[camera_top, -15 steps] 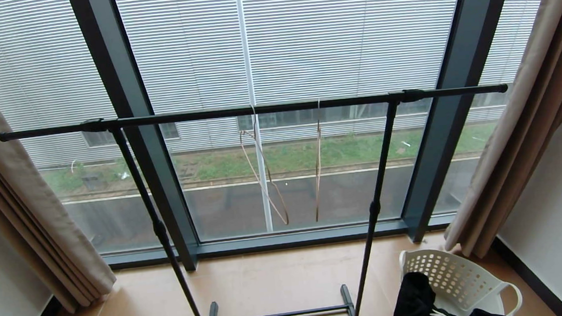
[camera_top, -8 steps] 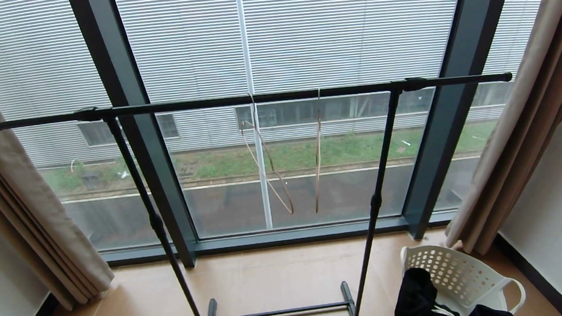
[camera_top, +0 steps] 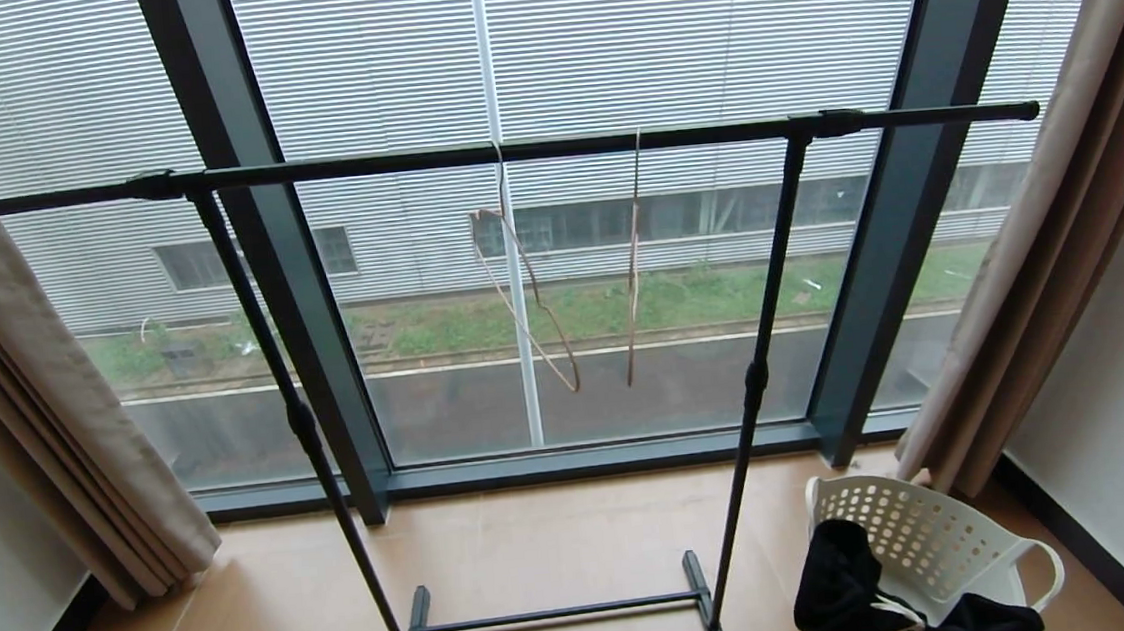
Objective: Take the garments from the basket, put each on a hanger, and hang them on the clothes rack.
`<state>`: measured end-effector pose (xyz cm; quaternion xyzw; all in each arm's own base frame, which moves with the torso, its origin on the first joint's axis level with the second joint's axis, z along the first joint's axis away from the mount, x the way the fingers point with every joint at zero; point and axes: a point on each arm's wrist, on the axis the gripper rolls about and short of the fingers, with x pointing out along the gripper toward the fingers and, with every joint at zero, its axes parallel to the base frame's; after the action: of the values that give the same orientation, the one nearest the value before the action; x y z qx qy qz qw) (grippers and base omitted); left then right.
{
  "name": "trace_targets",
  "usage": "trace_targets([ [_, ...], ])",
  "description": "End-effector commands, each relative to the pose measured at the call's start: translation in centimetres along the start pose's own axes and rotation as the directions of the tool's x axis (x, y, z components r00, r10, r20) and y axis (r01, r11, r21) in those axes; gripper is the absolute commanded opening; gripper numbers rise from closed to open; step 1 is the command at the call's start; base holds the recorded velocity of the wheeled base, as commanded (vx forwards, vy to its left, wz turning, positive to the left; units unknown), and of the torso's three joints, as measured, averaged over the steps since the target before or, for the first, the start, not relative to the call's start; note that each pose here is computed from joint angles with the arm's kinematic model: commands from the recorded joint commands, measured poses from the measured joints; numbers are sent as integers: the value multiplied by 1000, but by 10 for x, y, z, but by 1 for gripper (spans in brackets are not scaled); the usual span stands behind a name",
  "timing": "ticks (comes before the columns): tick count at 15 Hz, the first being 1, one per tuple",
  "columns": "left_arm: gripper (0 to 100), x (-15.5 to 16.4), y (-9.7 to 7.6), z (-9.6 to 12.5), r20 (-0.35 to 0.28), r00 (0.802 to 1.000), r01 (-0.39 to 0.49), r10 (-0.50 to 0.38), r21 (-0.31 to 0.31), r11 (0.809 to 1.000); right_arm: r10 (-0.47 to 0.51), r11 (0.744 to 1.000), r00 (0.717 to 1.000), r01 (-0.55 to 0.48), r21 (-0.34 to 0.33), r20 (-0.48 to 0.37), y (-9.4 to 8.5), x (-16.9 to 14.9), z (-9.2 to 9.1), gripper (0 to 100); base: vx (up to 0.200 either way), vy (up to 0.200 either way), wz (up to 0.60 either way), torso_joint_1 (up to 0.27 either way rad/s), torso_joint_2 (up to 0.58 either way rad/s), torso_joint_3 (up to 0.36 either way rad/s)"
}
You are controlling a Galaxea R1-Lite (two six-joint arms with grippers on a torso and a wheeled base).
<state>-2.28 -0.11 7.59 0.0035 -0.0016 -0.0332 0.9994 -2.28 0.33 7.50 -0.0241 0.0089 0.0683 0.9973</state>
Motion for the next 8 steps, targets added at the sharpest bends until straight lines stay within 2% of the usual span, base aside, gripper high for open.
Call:
trace_targets([
  [1,100,0,0,0,2,1000,1,-1,1,1000,0,1000,1000,0,-1,0,0,0,0,100,0,0,0,-217,535,315],
  [8,100,0,0,0,3,1000,4,-4,2,1000,0,1000,1000,0,-1,0,0,0,0,100,0,0,0,-215,543,324],
])
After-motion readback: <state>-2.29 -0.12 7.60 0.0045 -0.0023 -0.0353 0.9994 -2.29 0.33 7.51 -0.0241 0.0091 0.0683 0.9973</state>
